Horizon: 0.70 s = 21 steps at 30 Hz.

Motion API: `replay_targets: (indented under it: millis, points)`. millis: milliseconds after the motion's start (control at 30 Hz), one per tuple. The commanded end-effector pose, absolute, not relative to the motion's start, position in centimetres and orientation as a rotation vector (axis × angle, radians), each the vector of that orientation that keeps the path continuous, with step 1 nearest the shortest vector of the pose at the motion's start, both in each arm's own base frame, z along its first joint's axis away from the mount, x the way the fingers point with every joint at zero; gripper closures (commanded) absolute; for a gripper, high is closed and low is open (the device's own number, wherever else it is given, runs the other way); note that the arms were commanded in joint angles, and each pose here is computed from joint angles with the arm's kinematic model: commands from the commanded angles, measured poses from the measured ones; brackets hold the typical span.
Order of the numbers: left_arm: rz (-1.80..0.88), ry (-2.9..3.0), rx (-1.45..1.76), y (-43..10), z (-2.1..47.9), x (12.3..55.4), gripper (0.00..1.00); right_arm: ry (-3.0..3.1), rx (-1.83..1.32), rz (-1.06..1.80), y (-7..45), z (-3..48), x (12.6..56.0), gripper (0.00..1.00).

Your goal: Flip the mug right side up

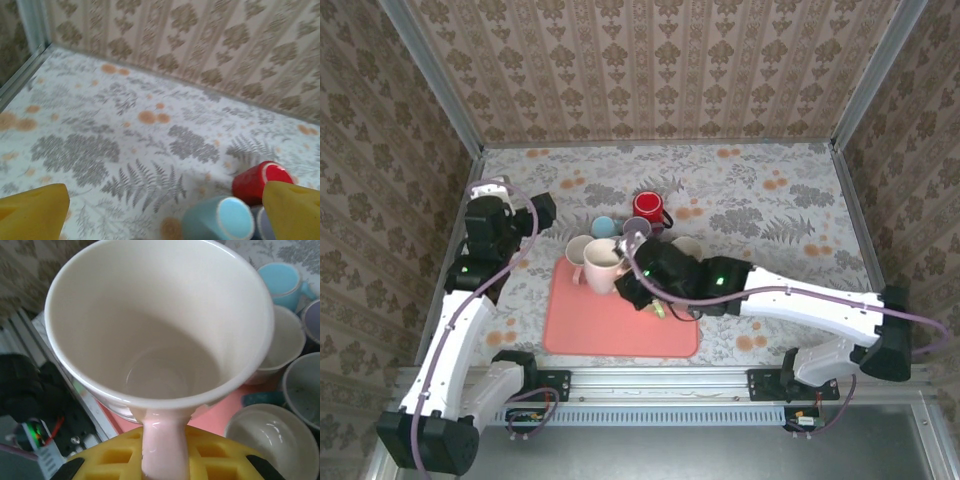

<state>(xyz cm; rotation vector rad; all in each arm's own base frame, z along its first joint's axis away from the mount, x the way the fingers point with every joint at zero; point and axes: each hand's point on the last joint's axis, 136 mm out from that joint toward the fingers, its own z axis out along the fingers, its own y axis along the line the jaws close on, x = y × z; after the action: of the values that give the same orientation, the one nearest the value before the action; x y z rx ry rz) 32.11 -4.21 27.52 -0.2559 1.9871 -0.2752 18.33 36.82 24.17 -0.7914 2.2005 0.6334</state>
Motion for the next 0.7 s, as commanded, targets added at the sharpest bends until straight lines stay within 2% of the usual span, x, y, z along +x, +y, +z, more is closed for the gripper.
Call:
replay_targets:
  millis: [0,367,667]
  points:
    - [-0.232,1.983,-0.364,-2.3,27.8,31.5,0.0,2.082,-0.801,0.492,37.8,24.2,19.0,1.0]
    - [-0.28,1.974,-0.354,-2.9,27.7,31.7,0.0,2.124,-0.942,0.459,38.4,17.1,15.8,1.0]
    - [-0.293,1.978,-0.353,-3.0,27.5,31.8,0.0,2.122,-0.91,0.367,38.5,13.3,16.7,1.0]
